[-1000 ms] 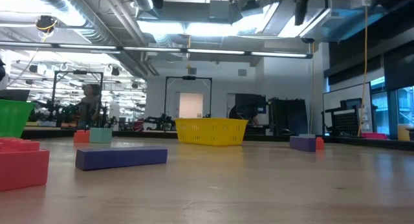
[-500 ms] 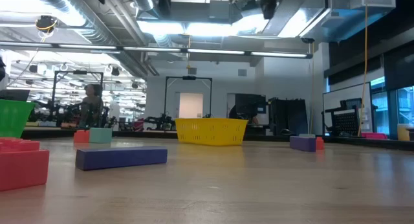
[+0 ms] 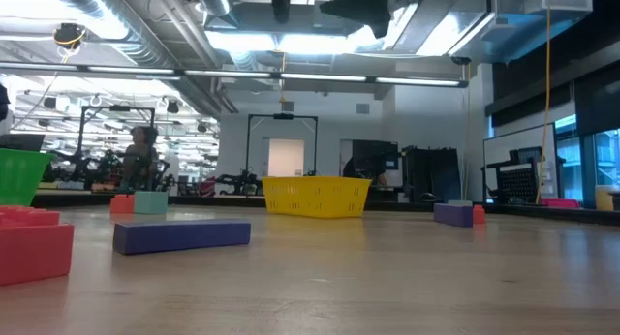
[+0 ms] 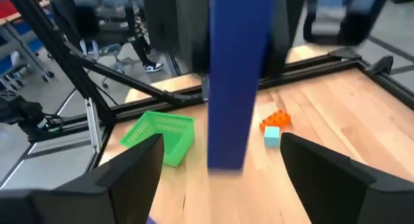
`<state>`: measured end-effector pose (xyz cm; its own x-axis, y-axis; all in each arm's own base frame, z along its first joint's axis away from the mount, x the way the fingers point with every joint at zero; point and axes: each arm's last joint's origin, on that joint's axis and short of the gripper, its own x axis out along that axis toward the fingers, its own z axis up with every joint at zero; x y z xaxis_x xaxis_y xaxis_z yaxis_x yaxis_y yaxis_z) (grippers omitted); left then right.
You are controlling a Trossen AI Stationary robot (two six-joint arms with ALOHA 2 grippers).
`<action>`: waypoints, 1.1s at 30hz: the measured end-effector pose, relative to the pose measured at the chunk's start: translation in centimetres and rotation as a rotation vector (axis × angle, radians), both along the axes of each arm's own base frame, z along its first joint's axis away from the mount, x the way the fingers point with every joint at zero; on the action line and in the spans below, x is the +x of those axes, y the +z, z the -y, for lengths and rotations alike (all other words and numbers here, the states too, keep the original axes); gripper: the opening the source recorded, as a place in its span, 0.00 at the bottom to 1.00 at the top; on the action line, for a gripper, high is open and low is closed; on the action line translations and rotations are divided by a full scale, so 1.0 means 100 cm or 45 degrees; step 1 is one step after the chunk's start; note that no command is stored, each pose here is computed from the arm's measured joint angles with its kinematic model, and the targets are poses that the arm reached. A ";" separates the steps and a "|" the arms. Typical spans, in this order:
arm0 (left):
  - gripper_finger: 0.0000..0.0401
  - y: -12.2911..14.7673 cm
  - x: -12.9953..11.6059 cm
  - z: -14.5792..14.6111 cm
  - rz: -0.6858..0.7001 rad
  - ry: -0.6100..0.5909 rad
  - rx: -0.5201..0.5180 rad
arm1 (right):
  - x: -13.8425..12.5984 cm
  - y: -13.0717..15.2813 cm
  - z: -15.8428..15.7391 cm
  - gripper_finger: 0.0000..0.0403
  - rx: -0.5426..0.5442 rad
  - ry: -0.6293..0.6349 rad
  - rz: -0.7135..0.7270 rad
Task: Sort & place blocks by color
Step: Put the top left violet block into the yellow bin
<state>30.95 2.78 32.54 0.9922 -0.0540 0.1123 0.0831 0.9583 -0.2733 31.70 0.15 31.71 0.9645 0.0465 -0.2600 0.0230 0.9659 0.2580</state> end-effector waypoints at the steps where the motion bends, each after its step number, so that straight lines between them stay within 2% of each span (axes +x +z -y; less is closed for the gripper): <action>1: 0.12 -0.001 0.000 0.000 -0.009 -0.001 -0.001 | -0.001 0.002 0.000 0.75 0.000 0.000 0.012; 4: 0.12 0.001 0.000 0.000 0.004 0.027 0.008 | -0.002 0.008 0.000 0.70 0.003 0.000 0.077; 9: 0.12 0.000 0.000 0.000 -0.004 0.053 0.028 | -0.002 0.007 0.000 0.57 0.041 -0.011 0.064; 19: 0.13 -0.001 0.000 0.000 -0.016 0.039 0.028 | -0.001 0.007 0.000 0.15 0.050 -0.025 0.062; 28: 0.26 -0.001 -0.001 -0.001 -0.029 0.052 0.010 | -0.002 0.006 0.000 0.15 0.054 -0.016 0.056; 33: 0.36 0.007 -0.016 -0.007 -0.087 0.059 -0.028 | -0.011 0.010 0.000 0.15 0.019 -0.009 0.010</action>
